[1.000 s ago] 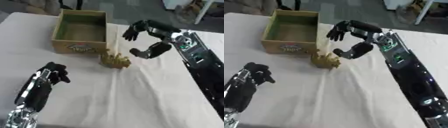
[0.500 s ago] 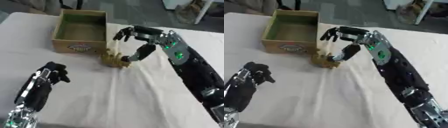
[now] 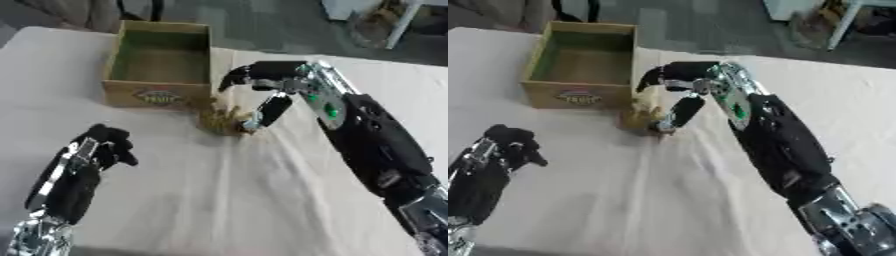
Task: Pick up objects on the table and place them in the box.
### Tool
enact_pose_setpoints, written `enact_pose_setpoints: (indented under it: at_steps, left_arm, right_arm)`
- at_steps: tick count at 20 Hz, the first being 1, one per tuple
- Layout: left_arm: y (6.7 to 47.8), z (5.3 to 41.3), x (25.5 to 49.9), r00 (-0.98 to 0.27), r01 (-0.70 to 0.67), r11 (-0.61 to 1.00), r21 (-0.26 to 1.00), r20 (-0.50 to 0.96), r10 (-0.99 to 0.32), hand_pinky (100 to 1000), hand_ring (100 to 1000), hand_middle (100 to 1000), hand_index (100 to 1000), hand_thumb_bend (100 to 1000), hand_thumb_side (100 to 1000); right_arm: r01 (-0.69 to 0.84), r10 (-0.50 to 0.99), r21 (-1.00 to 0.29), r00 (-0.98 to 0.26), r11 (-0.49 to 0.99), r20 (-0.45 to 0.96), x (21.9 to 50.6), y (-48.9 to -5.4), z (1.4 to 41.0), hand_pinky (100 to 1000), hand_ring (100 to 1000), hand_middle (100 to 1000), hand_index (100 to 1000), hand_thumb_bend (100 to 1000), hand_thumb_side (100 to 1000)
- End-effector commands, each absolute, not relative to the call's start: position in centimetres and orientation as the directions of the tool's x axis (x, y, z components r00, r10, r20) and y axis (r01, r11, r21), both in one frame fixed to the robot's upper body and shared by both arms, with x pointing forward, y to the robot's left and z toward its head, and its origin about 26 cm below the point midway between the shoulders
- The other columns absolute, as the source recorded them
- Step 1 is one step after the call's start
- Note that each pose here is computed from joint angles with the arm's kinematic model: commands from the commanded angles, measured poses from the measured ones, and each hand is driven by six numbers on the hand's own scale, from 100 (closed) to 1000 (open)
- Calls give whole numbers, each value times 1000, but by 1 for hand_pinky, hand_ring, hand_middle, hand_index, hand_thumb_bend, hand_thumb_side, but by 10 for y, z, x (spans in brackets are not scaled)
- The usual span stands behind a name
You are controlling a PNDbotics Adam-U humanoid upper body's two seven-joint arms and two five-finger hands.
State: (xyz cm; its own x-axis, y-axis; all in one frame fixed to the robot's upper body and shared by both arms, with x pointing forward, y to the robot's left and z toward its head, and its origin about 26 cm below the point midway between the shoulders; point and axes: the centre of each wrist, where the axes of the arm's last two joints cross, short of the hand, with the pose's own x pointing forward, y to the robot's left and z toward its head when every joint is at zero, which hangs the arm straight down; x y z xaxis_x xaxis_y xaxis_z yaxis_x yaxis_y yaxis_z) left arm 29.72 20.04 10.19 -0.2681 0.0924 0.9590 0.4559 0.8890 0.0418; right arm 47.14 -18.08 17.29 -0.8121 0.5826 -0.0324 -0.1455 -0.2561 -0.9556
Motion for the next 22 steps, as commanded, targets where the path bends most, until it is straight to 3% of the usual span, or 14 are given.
enact_pose_setpoints:
  at_steps: [1, 14, 22]
  left_arm:
    - [201, 106, 296, -284, 464, 884, 56, 955, 89, 575, 497, 512, 656, 100, 732]
    - [200, 106, 296, -282, 466, 883, 54, 955, 91, 576, 498, 513, 657, 100, 734]
    - [200, 106, 296, -281, 469, 882, 52, 955, 93, 576, 498, 514, 657, 100, 735]
  right_arm:
    - [-108, 583, -948, -807, -299, -91, 476, -183, 180, 817, 902, 899, 929, 443, 606]
    - [-117, 603, -935, -789, -336, -118, 479, -183, 154, 799, 880, 876, 903, 442, 600]
    - [-107, 617, -926, -772, -361, -151, 480, -182, 143, 790, 871, 867, 881, 441, 645]
